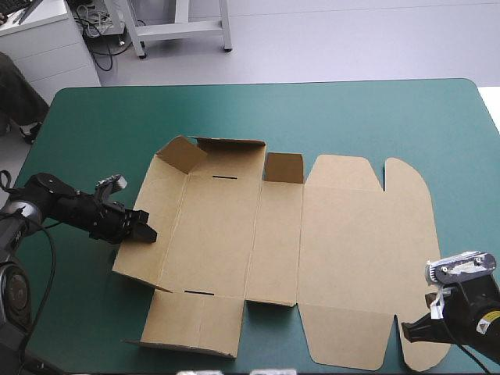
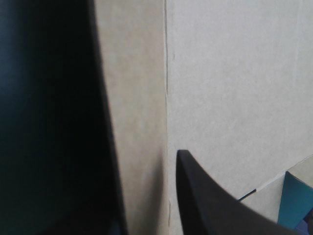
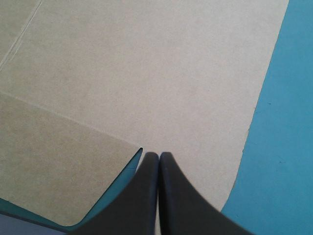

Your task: Fold the box

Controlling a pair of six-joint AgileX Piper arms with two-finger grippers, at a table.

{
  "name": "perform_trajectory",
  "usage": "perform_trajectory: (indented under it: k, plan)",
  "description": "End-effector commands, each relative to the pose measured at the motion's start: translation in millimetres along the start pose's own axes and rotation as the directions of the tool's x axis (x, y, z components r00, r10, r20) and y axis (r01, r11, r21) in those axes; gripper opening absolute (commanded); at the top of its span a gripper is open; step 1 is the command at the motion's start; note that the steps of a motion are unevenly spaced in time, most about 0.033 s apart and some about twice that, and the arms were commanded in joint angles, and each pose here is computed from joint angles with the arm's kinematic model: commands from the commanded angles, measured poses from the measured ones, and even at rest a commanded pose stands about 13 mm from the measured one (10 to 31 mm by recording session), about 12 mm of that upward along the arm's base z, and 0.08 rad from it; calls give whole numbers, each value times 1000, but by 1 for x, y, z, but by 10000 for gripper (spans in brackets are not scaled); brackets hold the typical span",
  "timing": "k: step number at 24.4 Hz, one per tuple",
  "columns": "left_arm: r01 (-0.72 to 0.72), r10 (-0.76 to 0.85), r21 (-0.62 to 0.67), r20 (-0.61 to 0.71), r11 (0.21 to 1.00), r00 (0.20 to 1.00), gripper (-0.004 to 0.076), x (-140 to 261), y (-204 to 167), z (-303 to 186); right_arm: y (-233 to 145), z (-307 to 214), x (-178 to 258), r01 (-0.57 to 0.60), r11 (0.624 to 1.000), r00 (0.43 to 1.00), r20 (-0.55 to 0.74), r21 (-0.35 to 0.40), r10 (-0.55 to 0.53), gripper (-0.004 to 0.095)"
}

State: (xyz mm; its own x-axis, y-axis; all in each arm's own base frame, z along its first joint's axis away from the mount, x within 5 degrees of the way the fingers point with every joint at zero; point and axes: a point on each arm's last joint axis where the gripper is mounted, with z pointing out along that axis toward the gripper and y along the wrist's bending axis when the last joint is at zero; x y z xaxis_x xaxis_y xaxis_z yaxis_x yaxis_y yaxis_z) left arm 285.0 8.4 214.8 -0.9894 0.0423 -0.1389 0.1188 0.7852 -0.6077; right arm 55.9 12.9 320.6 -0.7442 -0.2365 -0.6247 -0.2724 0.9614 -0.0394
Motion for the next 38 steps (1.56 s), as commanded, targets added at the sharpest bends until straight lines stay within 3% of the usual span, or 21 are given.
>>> perform_trajectory:
  k: [1, 4, 9, 11, 16, 21, 26, 28, 33, 38]
  plan:
    - [-3, 5, 78, -24, 997, 1000, 64, 2, -19, -12, -1, -4, -8, -1, 1000, 998, 58, 13, 0, -23]
    - [17, -14, 80, -32, 997, 999, -14, 2, -17, -10, -1, -4, -8, -1, 1000, 998, 58, 13, 0, -23]
    - [37, -33, 86, -45, 996, 998, -32, 0, -14, -7, -1, -4, -8, -1, 1000, 998, 58, 13, 0, -23]
    - [-65, 67, 99, -24, 993, 997, -32, -1, -15, -7, -2, -4, -8, 0, 1000, 998, 57, 17, -1, -23]
    - [-108, 108, 30, -1, 994, 994, -32, -16, -23, -22, -2, -4, -9, 1, 1000, 998, 65, 21, -2, -23]
    - [-333, 338, -91, 33, 938, 941, -32, -49, -75, -43, -3, -5, -10, 3, 1000, 997, 73, 30, -6, -23]
    - [-537, 577, -314, 43, 783, 816, -32, -72, -149, -63, -3, -20, -14, 2, 998, 987, 162, 59, -12, -23]
    - [-607, 666, -400, 10, 686, 746, -32, -73, -176, -64, -5, -29, -14, -3, 996, 981, 192, 89, -14, -23]
    - [-703, 847, -603, -82, 378, 525, -32, -70, -234, -52, -13, -47, -11, -58, 979, 976, 216, 195, 14, -23]
    - [-734, 935, -673, -200, 87, 294, -32, -56, -279, -31, -14, -52, -10, -56, 976, 976, 215, 212, 9, -23]
